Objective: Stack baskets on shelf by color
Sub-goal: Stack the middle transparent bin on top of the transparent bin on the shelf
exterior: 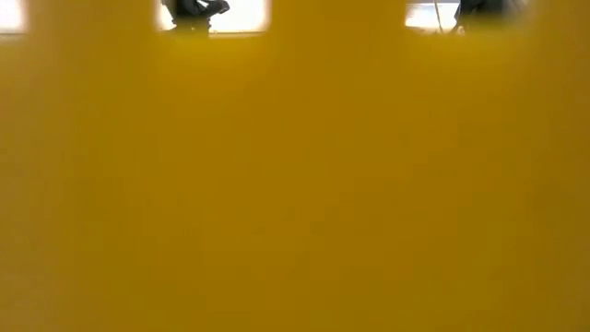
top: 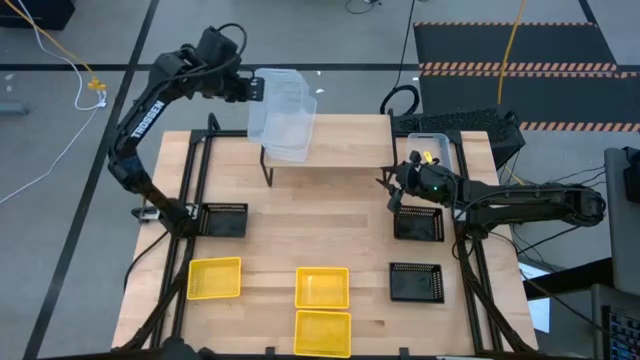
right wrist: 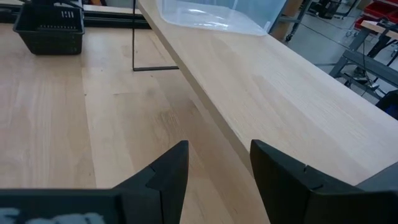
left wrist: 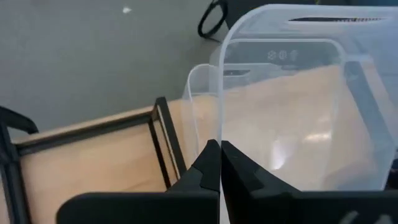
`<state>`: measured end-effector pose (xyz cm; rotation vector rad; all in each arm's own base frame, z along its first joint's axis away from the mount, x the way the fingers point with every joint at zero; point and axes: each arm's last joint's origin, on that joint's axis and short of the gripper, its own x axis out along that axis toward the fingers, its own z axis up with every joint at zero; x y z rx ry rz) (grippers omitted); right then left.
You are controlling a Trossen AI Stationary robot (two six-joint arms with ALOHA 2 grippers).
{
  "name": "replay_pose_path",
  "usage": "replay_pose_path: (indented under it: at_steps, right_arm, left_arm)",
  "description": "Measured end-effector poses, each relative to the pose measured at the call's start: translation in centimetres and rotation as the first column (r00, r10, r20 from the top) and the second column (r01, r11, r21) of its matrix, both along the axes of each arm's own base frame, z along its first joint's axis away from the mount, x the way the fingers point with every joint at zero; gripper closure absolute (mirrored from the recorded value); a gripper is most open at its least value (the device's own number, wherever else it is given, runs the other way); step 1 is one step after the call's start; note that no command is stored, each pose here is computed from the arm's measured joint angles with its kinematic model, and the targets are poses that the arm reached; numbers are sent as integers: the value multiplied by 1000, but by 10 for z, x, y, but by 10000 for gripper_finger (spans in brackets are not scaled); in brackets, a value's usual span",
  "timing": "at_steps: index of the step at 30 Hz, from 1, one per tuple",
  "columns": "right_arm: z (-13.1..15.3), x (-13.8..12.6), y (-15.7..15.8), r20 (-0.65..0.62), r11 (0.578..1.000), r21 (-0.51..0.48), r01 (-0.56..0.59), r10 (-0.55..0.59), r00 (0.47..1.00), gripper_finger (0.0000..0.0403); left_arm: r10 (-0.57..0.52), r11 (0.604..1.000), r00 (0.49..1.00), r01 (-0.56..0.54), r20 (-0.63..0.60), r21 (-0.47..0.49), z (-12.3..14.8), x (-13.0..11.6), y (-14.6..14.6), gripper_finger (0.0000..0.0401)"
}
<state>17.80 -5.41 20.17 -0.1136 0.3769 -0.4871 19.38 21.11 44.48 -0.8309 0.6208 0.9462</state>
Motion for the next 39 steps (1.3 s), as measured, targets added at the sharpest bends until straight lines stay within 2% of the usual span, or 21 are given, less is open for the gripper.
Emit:
replay_pose_path:
  at_steps: [7, 17, 24, 35, 37, 39]
  right_arm:
    - [0, 0, 0, -1, 1000, -2, -1, 1, 1000, 234]
    - [0, 0, 0, -3, 1000, -3, -2, 2, 1000, 234]
    - [0, 0, 0, -6, 1000, -2, -2, 2, 1000, 234]
    - [-2, -1, 0, -19, 1000, 2, -2, 2, 1000, 234]
    - [-2, -1, 0, -20, 1000, 2, -2, 2, 1000, 234]
    - [-2, -1, 0, -23, 1000, 3, -2, 2, 1000, 234]
  left_arm:
    - [-10, 996, 999, 14, 45, -83, -5, -2, 8, 401]
    - [3, 988, 1000, -2, 8, -156, -15, -1, 12, 400]
    - [-9, 984, 1000, 7, -8, -178, -22, 3, 18, 383]
    - [-43, 990, 999, 44, 4, -132, -20, 6, 21, 313]
    - [-113, 990, 993, 115, 18, -85, -18, 10, 20, 299]
    - [-246, 969, 969, 246, 21, -10, -13, 15, 15, 287]
